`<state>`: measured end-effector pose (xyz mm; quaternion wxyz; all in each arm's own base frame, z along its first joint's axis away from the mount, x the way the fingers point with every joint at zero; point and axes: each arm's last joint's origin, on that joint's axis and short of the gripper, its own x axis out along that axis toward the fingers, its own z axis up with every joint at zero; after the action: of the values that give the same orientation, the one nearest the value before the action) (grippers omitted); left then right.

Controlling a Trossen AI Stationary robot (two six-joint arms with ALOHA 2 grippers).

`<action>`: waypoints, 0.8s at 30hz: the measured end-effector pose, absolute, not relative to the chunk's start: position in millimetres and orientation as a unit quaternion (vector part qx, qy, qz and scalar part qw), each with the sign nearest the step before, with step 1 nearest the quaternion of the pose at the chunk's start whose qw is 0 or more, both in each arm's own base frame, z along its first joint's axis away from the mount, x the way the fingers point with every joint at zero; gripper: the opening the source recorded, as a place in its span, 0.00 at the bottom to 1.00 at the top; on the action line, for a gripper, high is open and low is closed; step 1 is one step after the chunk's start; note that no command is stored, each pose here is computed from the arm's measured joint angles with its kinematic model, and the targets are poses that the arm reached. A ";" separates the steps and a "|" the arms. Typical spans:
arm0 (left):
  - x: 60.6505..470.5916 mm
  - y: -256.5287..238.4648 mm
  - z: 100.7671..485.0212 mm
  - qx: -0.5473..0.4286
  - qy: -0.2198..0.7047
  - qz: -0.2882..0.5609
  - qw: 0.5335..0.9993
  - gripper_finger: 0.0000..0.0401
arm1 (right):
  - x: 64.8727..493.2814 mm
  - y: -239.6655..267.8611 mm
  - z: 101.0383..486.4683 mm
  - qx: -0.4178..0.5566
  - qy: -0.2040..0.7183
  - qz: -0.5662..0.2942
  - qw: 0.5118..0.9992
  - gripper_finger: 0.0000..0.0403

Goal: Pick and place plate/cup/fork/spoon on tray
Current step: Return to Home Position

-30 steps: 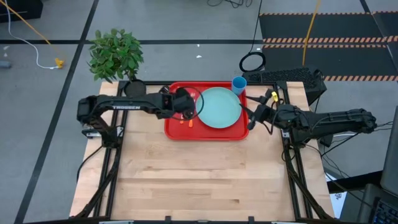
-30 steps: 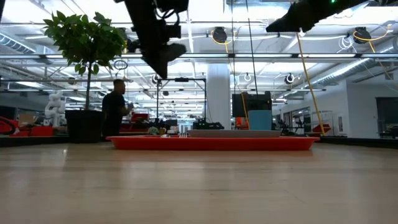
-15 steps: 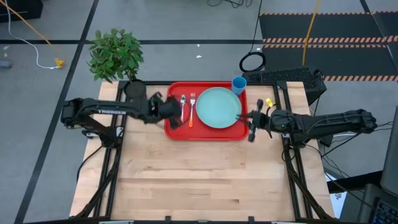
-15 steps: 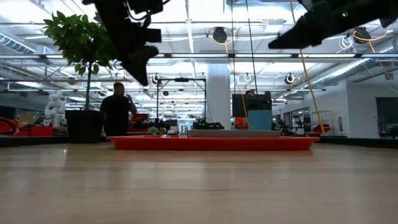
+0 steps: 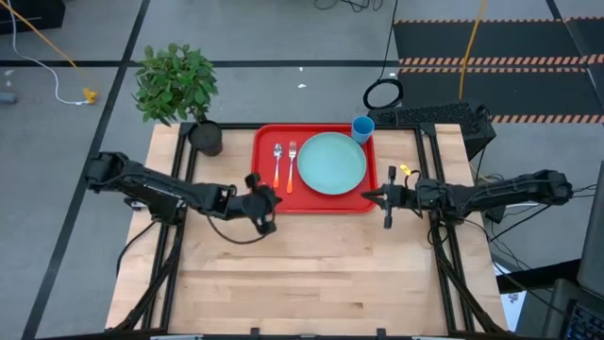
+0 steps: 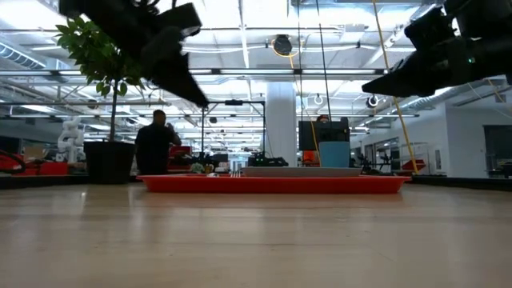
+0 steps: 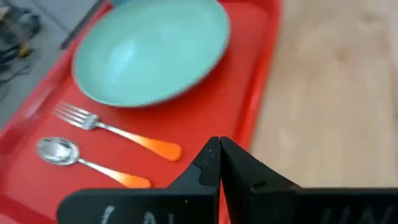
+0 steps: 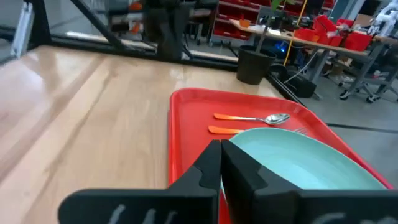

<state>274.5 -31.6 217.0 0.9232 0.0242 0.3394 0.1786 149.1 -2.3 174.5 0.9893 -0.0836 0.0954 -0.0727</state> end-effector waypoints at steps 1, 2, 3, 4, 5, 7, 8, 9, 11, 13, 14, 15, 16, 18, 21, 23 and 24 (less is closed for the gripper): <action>270.9 -32.8 215.0 0.028 0.337 0.167 0.926 0.01 | 148.1 -2.2 173.3 -0.081 0.094 -0.072 0.990 0.01; 267.8 -34.0 212.9 0.033 0.334 0.153 0.930 0.02 | 146.8 -2.2 173.5 -0.078 0.087 -0.073 0.990 0.01; 269.0 -35.3 212.9 0.031 0.317 0.138 0.938 0.02 | 145.1 -2.2 172.2 -0.077 0.083 -0.072 0.991 0.01; 269.8 -36.3 213.4 0.027 0.297 0.123 0.946 0.03 | 143.5 -1.8 169.7 -0.077 0.085 -0.067 0.991 0.01; 265.3 -35.7 212.4 0.031 0.289 0.114 0.950 0.04 | 142.1 -1.4 167.5 -0.075 0.085 -0.059 0.992 0.01; 257.9 -35.5 209.3 0.033 0.270 0.089 0.958 0.03 | 139.2 -0.6 165.1 -0.064 0.079 -0.046 0.994 0.01; 256.7 -36.0 210.5 0.028 0.246 0.075 0.966 0.03 | 137.4 -0.4 163.5 -0.063 0.077 -0.043 0.994 0.01; 251.5 -35.5 208.8 0.029 0.235 0.066 0.969 0.02 | 136.5 -0.1 162.4 -0.063 0.077 -0.037 0.994 0.01; 241.6 -34.4 206.8 0.035 0.214 0.050 0.975 0.01 | 134.9 -0.1 164.9 -0.062 0.063 -0.038 0.995 0.01; 233.4 -33.4 207.4 0.035 0.182 0.037 0.982 0.01 | 132.9 -0.1 164.6 -0.065 0.062 -0.037 0.995 0.01; 227.3 -32.3 206.8 0.037 0.172 0.033 0.984 0.02 | 132.4 -0.2 164.4 -0.065 0.063 -0.037 0.995 0.01; 223.0 -32.0 206.8 0.040 0.159 0.025 0.986 0.03 | 131.0 -0.2 165.5 -0.066 0.060 -0.037 0.995 0.01; 218.9 -31.8 206.0 0.039 0.147 0.016 0.988 0.04 | 129.8 -0.2 165.2 -0.069 0.062 -0.037 0.995 0.01; 208.4 -30.4 202.8 0.042 0.133 0.009 0.990 0.03 | 128.9 -0.3 165.3 -0.072 0.060 -0.037 0.995 0.01; 196.0 -28.6 199.4 0.036 0.113 0.004 0.993 0.01 | 125.9 -0.3 161.8 -0.072 0.057 -0.037 0.995 0.01; 189.0 -27.3 196.8 0.030 0.109 0.005 0.994 0.01 | 124.3 -0.3 163.7 -0.070 0.045 -0.038 0.996 0.01; 186.5 -26.9 196.1 0.026 0.106 0.005 0.994 0.02 | 123.5 -0.4 164.4 -0.070 0.040 -0.038 0.996 0.01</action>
<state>186.5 -26.9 196.1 0.9940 0.0262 0.1063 0.0051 123.5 -0.4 164.4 0.9961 -0.0696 0.0396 -0.0382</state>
